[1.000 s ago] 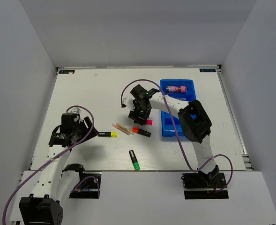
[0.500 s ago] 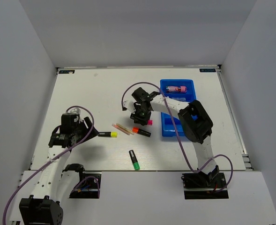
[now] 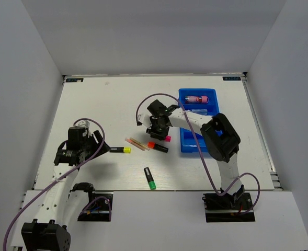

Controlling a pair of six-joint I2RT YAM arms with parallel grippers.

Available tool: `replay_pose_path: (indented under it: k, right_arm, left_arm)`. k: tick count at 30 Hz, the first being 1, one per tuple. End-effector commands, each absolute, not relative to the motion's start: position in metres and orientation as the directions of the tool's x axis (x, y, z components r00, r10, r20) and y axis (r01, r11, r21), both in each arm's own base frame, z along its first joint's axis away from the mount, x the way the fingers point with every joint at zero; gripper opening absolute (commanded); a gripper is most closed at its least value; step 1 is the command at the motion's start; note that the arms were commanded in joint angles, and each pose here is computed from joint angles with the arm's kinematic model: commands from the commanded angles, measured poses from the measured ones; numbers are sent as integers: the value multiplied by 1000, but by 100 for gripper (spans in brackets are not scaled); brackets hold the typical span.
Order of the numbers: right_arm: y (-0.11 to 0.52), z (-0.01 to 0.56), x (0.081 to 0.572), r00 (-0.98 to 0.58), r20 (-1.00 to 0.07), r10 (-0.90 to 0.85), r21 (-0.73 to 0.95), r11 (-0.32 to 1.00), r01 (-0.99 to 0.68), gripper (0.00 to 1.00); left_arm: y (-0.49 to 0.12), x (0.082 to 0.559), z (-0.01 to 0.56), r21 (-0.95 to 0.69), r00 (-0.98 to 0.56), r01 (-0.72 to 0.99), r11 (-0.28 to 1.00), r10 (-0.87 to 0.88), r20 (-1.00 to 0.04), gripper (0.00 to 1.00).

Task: Sort the stationery into containers
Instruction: Pick up the pen from the center of the board, then place the pen in the storage box.

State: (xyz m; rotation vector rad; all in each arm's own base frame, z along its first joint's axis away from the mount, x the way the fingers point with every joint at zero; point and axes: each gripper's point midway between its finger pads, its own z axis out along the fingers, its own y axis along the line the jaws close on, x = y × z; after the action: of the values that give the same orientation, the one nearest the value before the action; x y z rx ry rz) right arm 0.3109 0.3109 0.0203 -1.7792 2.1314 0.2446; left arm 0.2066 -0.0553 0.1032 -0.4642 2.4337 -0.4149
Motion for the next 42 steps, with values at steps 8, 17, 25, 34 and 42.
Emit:
replay_pose_path:
  k: [8, 17, 25, 34, 42]
  right_arm:
    - [321, 108, 307, -135, -454, -881, -72, 188, -980, 0]
    - [291, 178, 306, -152, -474, -867, -197, 273, -942, 0]
    - [185, 202, 333, -195, -351, -916, -471, 353, -808, 0]
    - [123, 169, 321, -65, -316, -947, -429, 203, -880, 0]
    - [114, 144, 342, 121, -319, -940, -415, 24, -910, 0]
  left_arm:
    - [-60, 208, 107, -425, -739, -199, 883, -420, -526, 77]
    - [-62, 208, 107, -432, -743, -187, 882, -415, -526, 77]
    - [-68, 208, 108, -456, -750, -163, 875, -410, -519, 77]
    - [-72, 208, 107, -469, -760, -147, 871, -403, -509, 77]
    - [-74, 208, 104, -475, -773, -140, 869, -396, -496, 77]
